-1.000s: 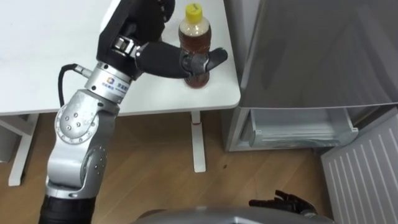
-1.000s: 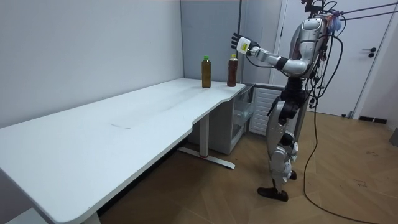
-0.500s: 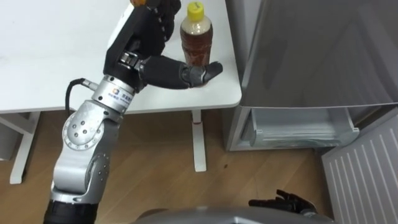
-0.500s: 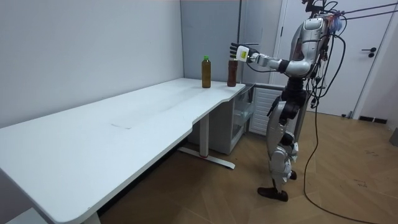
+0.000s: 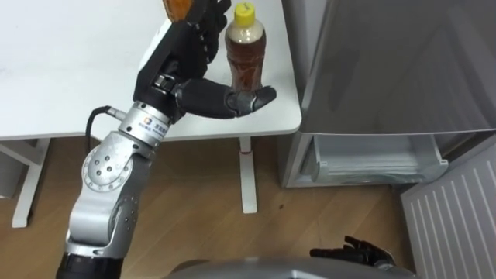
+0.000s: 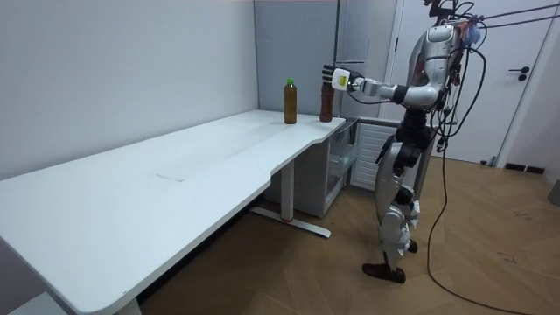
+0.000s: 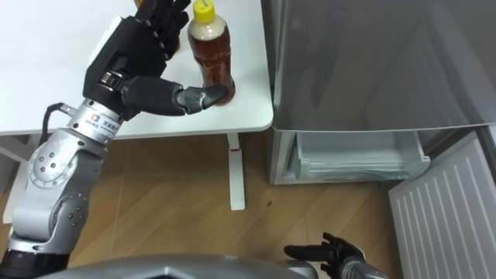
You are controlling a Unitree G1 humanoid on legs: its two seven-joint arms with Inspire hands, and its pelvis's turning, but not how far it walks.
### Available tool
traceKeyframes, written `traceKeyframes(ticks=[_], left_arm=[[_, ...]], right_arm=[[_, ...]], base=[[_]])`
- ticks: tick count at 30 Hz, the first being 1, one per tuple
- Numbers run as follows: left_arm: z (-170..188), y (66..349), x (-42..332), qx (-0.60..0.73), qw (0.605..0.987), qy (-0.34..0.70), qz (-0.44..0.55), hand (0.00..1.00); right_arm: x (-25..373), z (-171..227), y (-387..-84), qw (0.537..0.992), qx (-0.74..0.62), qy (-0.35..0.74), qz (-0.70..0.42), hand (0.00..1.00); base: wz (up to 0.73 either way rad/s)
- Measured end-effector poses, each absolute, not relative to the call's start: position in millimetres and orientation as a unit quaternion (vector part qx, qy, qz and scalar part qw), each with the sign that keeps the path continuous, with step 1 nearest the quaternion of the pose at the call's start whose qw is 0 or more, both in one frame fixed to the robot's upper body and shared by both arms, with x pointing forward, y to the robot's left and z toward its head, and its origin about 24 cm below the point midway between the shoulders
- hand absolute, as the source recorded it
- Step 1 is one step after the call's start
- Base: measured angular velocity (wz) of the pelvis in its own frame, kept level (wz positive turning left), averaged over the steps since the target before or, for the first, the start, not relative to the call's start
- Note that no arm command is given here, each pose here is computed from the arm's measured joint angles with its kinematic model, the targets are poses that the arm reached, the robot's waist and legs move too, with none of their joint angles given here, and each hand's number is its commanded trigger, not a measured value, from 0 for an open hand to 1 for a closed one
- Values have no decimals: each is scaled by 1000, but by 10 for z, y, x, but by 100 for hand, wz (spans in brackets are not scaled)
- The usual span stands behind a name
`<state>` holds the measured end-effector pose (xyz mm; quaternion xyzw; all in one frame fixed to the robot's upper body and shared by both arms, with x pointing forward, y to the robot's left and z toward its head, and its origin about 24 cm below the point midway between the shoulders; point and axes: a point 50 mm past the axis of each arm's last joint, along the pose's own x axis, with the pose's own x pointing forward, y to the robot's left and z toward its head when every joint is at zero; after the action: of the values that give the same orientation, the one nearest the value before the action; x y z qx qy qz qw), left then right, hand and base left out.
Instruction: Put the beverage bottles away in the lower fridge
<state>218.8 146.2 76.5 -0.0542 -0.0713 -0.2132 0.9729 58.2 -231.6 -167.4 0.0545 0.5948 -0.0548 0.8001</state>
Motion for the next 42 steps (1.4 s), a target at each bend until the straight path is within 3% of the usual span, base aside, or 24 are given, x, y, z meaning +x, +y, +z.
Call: traceKeyframes(ticks=[25, 42], left_arm=[[451, 1553, 2238, -61, 983, 8, -173, 0], [485, 1689, 2414, -50, 990, 10, -135, 0]], right_arm=[[570, -1679, -2306, 797, 63, 598, -59, 0], [575, -1672, -2316, 795, 72, 599, -63, 0]], base=[[-2], [-1]])
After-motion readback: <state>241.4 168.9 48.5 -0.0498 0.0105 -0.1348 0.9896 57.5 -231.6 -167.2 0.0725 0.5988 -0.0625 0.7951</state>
